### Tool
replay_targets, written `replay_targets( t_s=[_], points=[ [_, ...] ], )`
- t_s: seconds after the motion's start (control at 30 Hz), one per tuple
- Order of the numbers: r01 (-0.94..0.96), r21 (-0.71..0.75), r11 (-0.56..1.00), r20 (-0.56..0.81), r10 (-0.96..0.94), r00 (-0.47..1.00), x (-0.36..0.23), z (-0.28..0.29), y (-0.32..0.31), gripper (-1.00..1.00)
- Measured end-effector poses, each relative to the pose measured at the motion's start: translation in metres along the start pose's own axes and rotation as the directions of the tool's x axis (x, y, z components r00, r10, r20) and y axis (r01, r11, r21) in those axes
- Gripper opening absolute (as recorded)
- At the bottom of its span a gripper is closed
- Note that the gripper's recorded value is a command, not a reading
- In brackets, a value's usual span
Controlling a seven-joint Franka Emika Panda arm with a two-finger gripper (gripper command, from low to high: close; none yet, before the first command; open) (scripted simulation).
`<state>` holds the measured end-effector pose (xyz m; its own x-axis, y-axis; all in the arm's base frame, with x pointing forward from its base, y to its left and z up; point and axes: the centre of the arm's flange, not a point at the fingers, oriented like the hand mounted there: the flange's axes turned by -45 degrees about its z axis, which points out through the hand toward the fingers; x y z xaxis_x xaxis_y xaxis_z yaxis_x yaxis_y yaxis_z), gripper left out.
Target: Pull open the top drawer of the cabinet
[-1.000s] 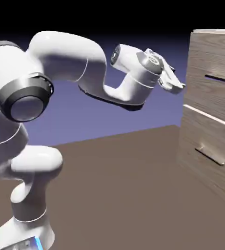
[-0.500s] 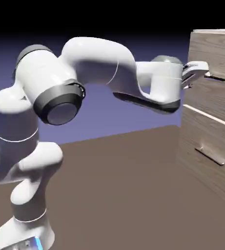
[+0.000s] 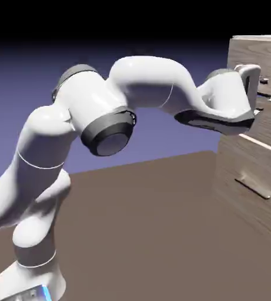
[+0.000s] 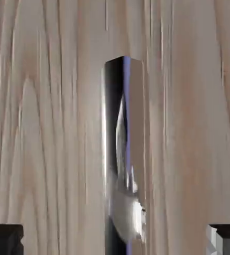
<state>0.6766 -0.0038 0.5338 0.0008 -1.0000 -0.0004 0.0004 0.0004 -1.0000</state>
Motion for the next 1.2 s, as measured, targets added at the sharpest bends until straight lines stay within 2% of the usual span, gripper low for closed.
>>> replay_targets(
  t_s=[0.03,0.1,0.83,1.2],
  points=[
    [0.0,0.0,1.0,0.0,0.0,1.0,0.0,0.001,0.0,-1.0],
    [0.0,0.0,1.0,0.0,0.0,1.0,0.0,0.001,0.0,-1.0],
    [0.001,0.0,1.0,0.0,-0.001,1.0,0.0,-0.137,0.0,-1.0],
    [0.002,0.0,1.0,0.001,-0.002,1.0,0.0,-0.238,0.0,-1.0]
  ],
)
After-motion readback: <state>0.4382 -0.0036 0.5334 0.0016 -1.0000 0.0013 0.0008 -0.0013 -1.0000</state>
